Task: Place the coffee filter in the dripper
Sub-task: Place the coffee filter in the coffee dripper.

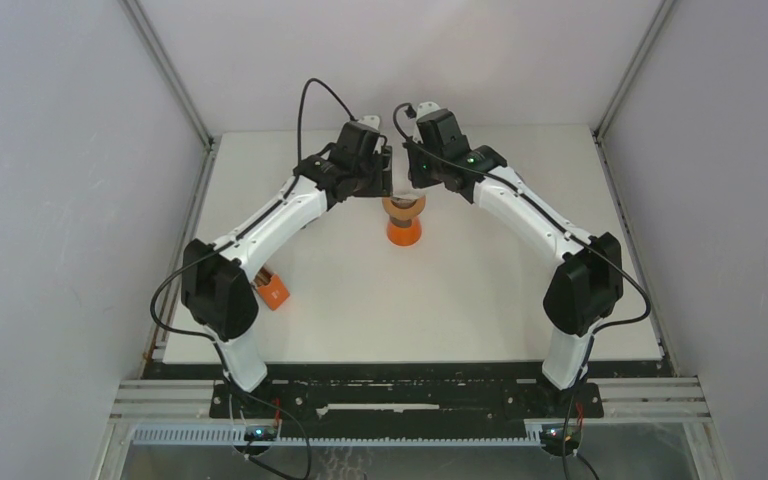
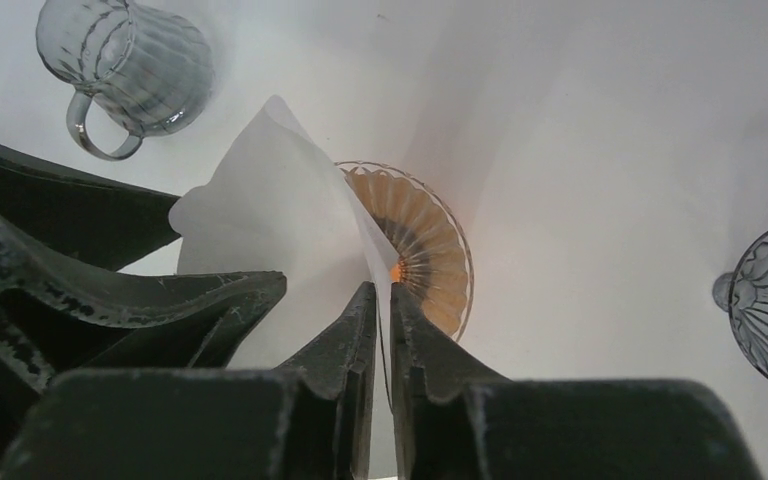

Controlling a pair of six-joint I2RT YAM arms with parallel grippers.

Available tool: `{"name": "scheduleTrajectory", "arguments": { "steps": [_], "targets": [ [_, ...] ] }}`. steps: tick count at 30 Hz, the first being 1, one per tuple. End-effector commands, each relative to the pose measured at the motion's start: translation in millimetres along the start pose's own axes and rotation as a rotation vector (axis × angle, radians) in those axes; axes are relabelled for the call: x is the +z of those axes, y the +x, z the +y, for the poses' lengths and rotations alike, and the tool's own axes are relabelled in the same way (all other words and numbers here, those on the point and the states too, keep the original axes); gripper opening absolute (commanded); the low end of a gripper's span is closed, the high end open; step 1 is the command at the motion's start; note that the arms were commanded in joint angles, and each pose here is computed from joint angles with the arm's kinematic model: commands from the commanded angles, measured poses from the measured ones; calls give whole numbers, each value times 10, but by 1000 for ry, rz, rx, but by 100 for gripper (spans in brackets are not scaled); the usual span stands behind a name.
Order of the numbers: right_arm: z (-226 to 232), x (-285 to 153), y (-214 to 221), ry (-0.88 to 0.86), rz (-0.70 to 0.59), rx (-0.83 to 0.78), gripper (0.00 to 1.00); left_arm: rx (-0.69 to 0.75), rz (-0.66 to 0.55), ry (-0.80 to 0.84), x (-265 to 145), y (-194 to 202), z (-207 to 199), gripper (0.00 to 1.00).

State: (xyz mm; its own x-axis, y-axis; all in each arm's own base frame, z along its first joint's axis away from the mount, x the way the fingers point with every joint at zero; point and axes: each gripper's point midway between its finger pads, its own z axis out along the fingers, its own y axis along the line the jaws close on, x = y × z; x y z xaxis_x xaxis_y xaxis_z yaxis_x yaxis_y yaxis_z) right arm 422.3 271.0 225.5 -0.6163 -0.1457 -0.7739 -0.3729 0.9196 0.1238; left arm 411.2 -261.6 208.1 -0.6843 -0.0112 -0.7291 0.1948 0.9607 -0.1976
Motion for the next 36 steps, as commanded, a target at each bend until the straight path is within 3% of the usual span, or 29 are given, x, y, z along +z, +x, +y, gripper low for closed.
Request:
{"name": "scheduleTrajectory", "arguments": {
  "steps": [1, 10, 19, 36],
  "targets": [
    [-41, -107, -265, 17, -71, -1, 18, 30, -56, 24, -143, -252, -41, 59],
    [-213, -61, -259, 89, -61, -10, 28, 40, -39, 37, -139, -216, -34, 59],
    [-262, 81, -150, 85, 2, -21, 46, 34, -14, 93, -99, -205, -116, 59],
    [-324, 377, 101, 80, 104, -29, 49, 20, 41, 78, 76, -127, -42, 62]
  ]
}}
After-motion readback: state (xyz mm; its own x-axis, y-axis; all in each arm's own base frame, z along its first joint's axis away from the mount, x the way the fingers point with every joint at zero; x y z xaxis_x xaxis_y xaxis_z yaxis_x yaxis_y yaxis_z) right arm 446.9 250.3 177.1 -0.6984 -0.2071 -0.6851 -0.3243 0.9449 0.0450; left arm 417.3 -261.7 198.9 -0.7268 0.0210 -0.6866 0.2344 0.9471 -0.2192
